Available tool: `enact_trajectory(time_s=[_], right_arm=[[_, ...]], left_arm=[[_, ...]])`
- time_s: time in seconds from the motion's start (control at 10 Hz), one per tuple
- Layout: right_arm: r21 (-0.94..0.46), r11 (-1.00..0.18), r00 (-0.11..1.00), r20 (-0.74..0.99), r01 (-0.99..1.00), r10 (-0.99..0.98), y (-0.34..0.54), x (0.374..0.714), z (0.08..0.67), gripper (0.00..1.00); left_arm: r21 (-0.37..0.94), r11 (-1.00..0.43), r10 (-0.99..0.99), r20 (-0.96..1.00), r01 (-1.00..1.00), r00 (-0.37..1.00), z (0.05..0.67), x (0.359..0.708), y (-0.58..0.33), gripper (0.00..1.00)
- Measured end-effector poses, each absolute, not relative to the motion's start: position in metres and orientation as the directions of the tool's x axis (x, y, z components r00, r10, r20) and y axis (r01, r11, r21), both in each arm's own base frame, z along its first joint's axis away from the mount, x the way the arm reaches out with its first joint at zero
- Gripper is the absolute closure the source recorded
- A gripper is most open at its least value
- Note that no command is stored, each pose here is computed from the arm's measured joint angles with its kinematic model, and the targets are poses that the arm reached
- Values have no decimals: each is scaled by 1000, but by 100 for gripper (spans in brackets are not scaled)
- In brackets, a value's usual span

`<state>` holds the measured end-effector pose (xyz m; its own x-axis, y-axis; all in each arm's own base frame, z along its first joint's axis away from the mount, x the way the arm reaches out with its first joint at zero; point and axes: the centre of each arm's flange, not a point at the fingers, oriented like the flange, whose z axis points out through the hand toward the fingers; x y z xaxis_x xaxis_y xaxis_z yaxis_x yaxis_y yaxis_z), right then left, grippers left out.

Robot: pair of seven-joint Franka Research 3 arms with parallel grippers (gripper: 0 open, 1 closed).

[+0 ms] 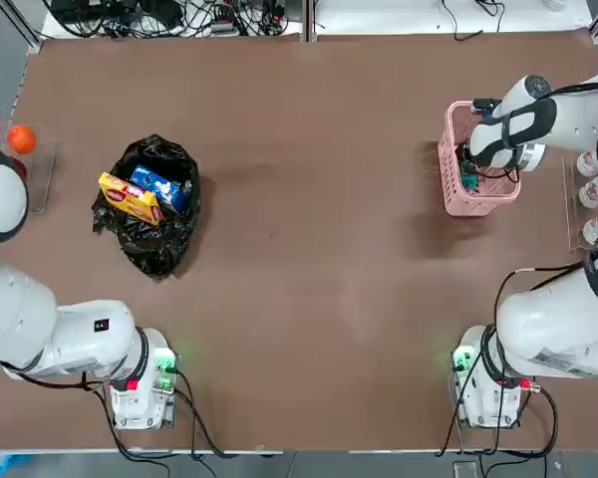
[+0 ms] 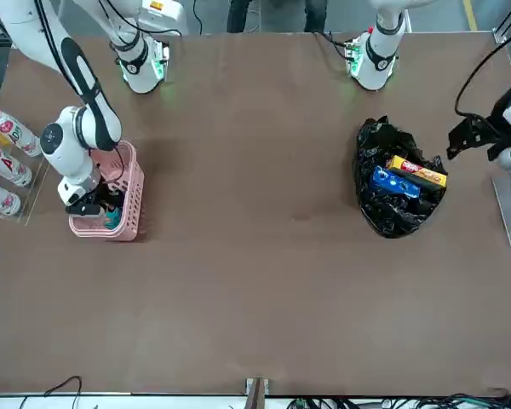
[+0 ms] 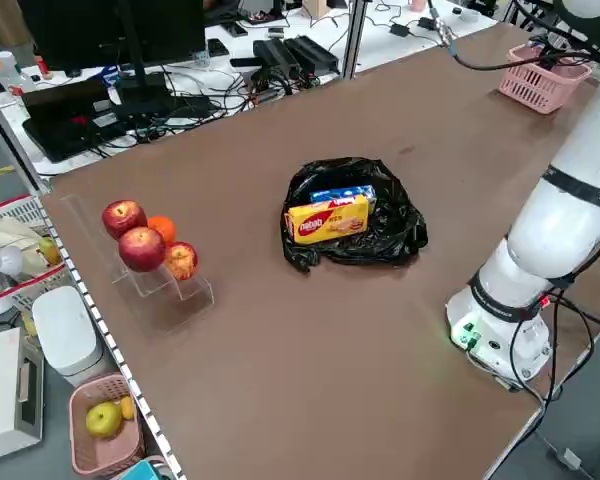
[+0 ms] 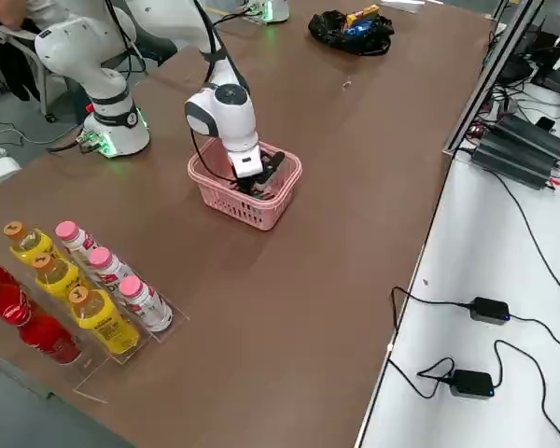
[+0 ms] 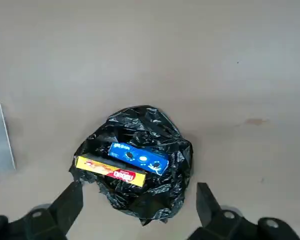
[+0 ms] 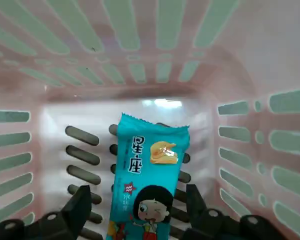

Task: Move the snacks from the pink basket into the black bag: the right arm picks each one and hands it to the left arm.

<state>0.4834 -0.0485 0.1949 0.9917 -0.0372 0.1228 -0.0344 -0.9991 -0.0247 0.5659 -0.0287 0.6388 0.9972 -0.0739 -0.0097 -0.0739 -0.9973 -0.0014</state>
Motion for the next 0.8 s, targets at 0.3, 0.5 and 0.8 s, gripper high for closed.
enact_trajectory(time_s=[0.3,0.5,0.8], right_arm=[[-24,-999,990,135,-35,-38,-49,484,193,15],[-25,-999,990,139,-35,-38,-48,484,189,15],[-25,-999,988,147,-36,-39,-48,484,185,18]], left_arm=[[0,-997,-82,-14,-82,997,636,568,-21,0],[0,-997,-72,-19,-72,997,634,569,-15,0],[1,-997,-72,-23,-72,997,631,570,-15,0]])
